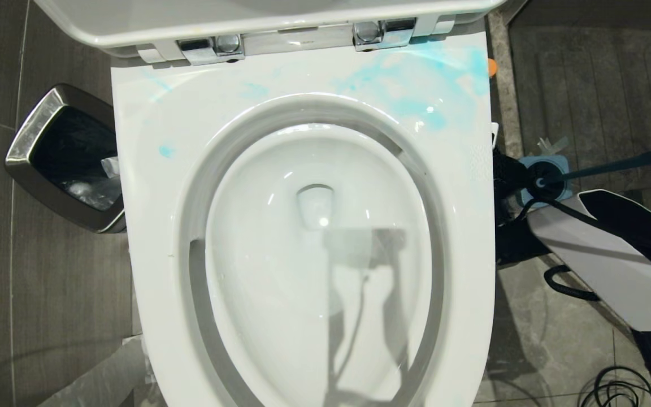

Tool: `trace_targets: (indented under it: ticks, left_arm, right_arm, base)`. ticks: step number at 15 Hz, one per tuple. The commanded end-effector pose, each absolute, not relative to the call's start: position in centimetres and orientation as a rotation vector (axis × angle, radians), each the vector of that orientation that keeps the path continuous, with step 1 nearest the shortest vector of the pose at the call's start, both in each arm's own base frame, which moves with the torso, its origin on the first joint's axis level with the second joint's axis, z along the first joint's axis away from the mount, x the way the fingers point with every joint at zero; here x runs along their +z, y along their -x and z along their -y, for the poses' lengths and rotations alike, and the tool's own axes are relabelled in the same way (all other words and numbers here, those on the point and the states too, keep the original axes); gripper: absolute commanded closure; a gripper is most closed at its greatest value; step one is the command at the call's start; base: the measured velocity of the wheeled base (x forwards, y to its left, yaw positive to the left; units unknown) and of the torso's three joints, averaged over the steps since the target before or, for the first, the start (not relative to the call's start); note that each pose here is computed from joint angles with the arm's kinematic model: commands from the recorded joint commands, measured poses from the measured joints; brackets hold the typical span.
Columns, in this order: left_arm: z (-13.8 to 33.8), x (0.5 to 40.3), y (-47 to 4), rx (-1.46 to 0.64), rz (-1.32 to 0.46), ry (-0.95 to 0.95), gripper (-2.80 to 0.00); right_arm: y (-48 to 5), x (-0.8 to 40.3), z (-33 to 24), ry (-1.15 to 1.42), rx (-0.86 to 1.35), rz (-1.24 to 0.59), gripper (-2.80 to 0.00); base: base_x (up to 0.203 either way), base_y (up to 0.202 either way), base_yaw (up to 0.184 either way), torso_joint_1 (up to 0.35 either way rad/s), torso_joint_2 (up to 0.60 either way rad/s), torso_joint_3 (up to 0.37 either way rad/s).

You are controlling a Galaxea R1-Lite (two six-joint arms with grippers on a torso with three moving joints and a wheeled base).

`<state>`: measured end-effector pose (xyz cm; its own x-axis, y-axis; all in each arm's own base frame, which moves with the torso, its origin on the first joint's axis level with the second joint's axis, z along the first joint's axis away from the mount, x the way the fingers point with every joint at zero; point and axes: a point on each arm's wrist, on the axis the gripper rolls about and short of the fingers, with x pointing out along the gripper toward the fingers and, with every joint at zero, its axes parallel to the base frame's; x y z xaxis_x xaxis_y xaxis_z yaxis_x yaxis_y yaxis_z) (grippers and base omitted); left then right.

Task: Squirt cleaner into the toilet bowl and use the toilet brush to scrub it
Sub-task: Pour in the cleaning agent

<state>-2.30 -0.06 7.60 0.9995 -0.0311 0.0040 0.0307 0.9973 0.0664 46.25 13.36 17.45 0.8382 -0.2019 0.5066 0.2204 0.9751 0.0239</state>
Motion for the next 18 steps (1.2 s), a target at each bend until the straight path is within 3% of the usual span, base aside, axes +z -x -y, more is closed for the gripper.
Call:
trace_targets:
  ticks: [1,9,18]
  left_arm:
    - [0.1,7.6,2.3,-0.031,0.004,-0.068,0.00]
    - [0.1,7.6,2.3,-0.031,0.004,-0.068,0.00]
    - [0.1,7.6,2.3,-0.031,0.003,-0.067,0.00]
  right_arm:
    - [-47.2,17.4,-13.7,0.030,-0.230,0.560,-2.80]
    - [-49.8,18.8,-14.0,0.063,-0.215,0.639,-2.80]
    - [-50.4,19.8,-10.3,0.143,-0.199,0.684,-2.80]
  base:
    - [0.000,0.000,0.000,0.000,0.00,0.000]
    - [0.000,0.000,0.000,0.000,0.00,0.000]
    - [0.000,0.000,0.000,0.000,0.00,0.000]
